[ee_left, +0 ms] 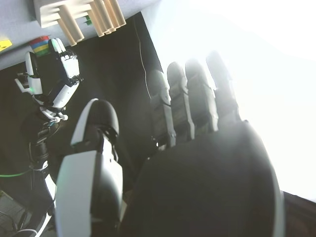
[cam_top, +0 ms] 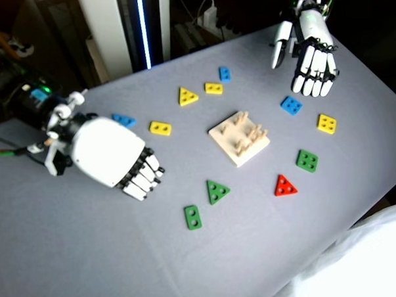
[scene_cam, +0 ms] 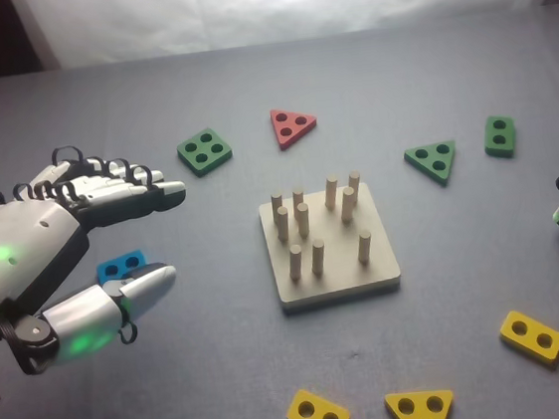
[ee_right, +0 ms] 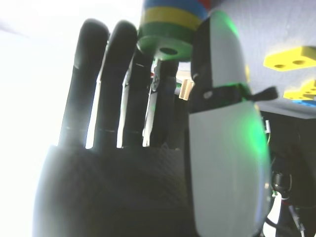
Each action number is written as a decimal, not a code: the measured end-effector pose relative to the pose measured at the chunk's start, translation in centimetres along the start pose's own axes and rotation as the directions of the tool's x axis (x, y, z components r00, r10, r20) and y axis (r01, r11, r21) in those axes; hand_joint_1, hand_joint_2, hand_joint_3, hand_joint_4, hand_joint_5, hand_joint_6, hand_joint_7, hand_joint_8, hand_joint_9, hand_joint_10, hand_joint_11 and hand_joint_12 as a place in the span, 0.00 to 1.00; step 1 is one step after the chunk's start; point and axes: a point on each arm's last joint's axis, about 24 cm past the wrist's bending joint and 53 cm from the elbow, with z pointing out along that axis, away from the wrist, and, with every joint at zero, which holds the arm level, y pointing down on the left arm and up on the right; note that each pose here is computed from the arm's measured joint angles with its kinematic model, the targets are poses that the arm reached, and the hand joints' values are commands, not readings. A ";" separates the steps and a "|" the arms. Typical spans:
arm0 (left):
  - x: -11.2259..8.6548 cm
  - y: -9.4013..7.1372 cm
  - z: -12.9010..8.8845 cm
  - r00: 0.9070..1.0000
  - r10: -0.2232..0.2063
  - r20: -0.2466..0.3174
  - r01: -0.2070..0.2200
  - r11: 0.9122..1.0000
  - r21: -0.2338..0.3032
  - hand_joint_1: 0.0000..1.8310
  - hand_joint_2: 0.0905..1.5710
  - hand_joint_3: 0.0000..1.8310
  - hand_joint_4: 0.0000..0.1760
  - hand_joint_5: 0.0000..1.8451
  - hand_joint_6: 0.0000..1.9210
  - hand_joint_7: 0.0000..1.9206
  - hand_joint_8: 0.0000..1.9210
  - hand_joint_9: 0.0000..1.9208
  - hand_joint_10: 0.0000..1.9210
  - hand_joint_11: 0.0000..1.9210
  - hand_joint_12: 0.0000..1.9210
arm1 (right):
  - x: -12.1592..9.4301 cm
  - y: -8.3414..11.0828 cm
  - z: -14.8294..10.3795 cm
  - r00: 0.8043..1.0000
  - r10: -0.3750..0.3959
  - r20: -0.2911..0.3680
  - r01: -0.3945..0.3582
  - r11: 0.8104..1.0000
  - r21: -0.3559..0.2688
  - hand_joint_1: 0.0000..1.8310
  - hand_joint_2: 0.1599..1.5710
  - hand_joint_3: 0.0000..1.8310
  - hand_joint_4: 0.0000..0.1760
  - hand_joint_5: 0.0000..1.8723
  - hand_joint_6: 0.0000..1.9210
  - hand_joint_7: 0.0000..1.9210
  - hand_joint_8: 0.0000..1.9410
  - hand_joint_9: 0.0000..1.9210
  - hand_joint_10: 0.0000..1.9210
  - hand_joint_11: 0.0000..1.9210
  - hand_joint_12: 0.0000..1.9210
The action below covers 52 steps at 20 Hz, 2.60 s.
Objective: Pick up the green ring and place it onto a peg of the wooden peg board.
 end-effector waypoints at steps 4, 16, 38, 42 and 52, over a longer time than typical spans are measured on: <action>0.0 0.0 0.0 1.000 -0.001 0.002 0.001 1.000 -0.001 0.33 0.83 0.00 0.02 0.31 0.00 0.23 0.00 0.18 0.00 0.00 0.35 | -0.1 0.1 0.1 1.000 -0.003 -0.001 0.003 1.000 0.003 0.74 0.65 0.00 0.00 0.53 0.45 0.54 0.49 0.52 0.55 0.36 0.65; -0.1 0.2 0.0 1.000 0.001 0.001 -0.001 1.000 -0.005 0.32 0.83 0.00 0.00 0.32 0.00 0.23 0.00 0.19 0.00 0.00 0.34 | -4.1 9.4 1.9 0.992 -0.056 0.116 0.083 0.966 -0.245 0.69 0.63 0.00 0.15 0.59 0.42 0.61 0.36 0.52 0.45 0.37 0.70; 0.2 1.8 0.3 1.000 -0.015 0.000 0.015 0.999 -0.043 0.38 0.82 0.00 0.19 0.29 0.00 0.22 0.00 0.18 0.00 0.00 0.38 | -1.0 19.3 6.2 1.000 0.011 -0.017 -0.018 0.844 -0.537 0.77 0.61 0.00 0.00 0.57 0.40 0.66 0.25 0.58 0.48 0.48 0.60; 0.2 1.8 0.3 1.000 -0.015 -0.001 0.015 0.999 -0.042 0.39 0.82 0.00 0.11 0.29 0.00 0.21 0.00 0.18 0.00 0.00 0.44 | -1.0 19.3 6.2 1.000 0.012 -0.015 -0.019 0.843 -0.538 0.76 0.62 0.00 0.00 0.54 0.46 0.64 0.28 0.56 0.49 0.46 0.62; 0.3 1.8 0.3 1.000 -0.021 -0.002 0.021 0.999 -0.042 0.37 0.82 0.00 0.21 0.28 0.00 0.21 0.00 0.17 0.00 0.00 0.44 | -0.6 18.9 6.3 0.999 0.024 -0.034 -0.038 0.849 -0.528 0.70 0.60 0.00 0.00 0.57 0.43 0.77 0.06 0.71 0.19 0.56 0.59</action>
